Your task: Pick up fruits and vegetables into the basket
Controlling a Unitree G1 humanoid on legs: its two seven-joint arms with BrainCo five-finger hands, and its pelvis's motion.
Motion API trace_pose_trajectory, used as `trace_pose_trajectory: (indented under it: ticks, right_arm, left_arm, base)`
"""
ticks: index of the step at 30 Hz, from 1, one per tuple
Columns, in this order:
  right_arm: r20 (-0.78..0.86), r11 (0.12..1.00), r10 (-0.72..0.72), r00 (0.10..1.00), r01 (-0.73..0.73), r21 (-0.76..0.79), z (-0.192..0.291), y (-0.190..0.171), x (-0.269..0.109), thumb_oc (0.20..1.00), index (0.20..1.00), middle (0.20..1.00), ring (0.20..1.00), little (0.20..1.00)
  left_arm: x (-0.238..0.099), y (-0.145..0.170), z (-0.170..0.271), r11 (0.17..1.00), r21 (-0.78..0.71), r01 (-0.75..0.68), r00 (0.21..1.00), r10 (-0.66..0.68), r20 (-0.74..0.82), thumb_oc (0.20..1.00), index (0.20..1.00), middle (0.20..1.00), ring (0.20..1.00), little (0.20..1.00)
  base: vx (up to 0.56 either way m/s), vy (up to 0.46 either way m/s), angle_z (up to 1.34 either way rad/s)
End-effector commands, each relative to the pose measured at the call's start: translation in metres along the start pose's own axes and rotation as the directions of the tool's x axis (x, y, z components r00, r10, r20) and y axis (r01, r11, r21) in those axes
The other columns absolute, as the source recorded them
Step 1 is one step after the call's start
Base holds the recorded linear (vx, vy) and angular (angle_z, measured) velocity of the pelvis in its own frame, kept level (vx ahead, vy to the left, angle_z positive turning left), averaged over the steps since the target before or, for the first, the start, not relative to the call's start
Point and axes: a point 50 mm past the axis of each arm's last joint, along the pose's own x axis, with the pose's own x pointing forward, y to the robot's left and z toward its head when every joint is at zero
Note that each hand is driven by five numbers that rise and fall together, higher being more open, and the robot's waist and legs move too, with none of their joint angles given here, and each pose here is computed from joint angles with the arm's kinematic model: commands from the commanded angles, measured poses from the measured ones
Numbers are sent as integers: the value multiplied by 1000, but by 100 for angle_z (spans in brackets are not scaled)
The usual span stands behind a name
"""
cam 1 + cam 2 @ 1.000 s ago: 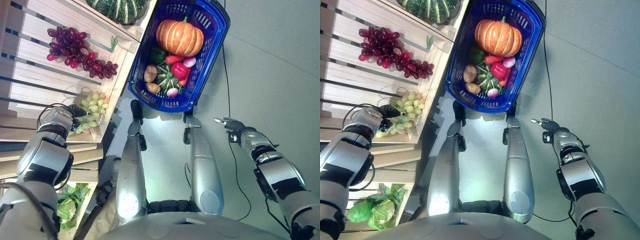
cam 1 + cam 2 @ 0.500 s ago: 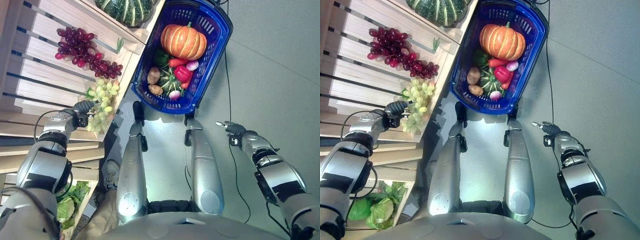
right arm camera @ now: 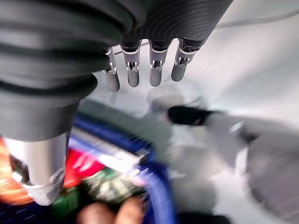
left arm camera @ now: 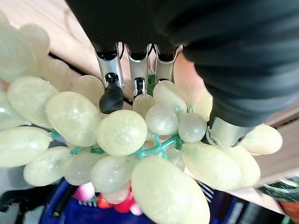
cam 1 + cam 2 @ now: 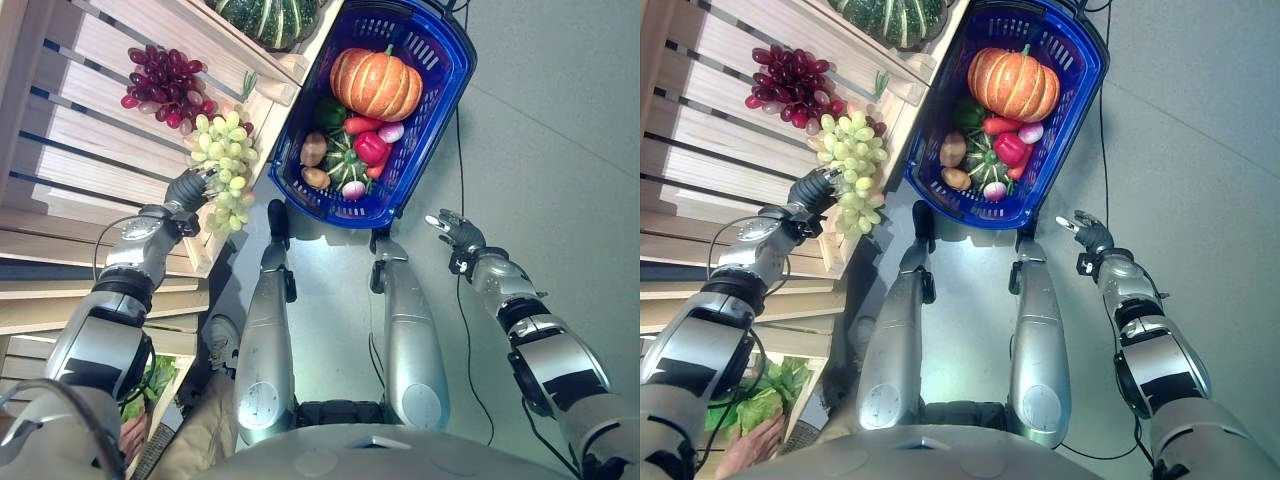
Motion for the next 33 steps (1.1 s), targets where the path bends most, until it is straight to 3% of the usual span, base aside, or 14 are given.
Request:
trace_pose_trajectory:
  ticks: [1, 8, 15, 25, 33]
  right_arm:
    - [107, 990, 45, 993, -59, 128, -4, 5, -8, 1000, 1000, 1000, 1000, 1000]
    - [285, 958, 150, 947, -211, 195, 24, 27, -11, 1000, 1000, 1000, 1000, 1000]
    - [443, 873, 300, 845, -431, 230, 54, 58, -22, 1000, 1000, 1000, 1000, 1000]
    - [546, 720, 486, 682, -667, 192, 80, 97, -44, 1000, 1000, 1000, 1000, 1000]
    - [550, 657, 575, 606, -743, 131, 93, 119, -57, 1000, 1000, 1000, 1000, 1000]
  left_arm:
    - [-2, -2, 24, 998, -33, 45, 981, -38, 192, 200, 200, 200, 200, 200]
    - [-1, -21, 34, 988, 18, 151, 952, -150, 266, 200, 200, 200, 200, 200]
    - [-3, -55, 50, 928, 151, 341, 868, -373, 327, 200, 200, 200, 200, 200]
    - [-16, -99, 81, 800, 343, 493, 718, -596, 358, 200, 200, 200, 200, 200]
    - [-27, -127, 95, 697, 469, 543, 614, -710, 344, 200, 200, 200, 200, 200]
  base:
    - [0, 0, 0]
    - [0, 0, 0]
    - [0, 0, 0]
    - [0, 0, 0]
    - [0, 0, 0]
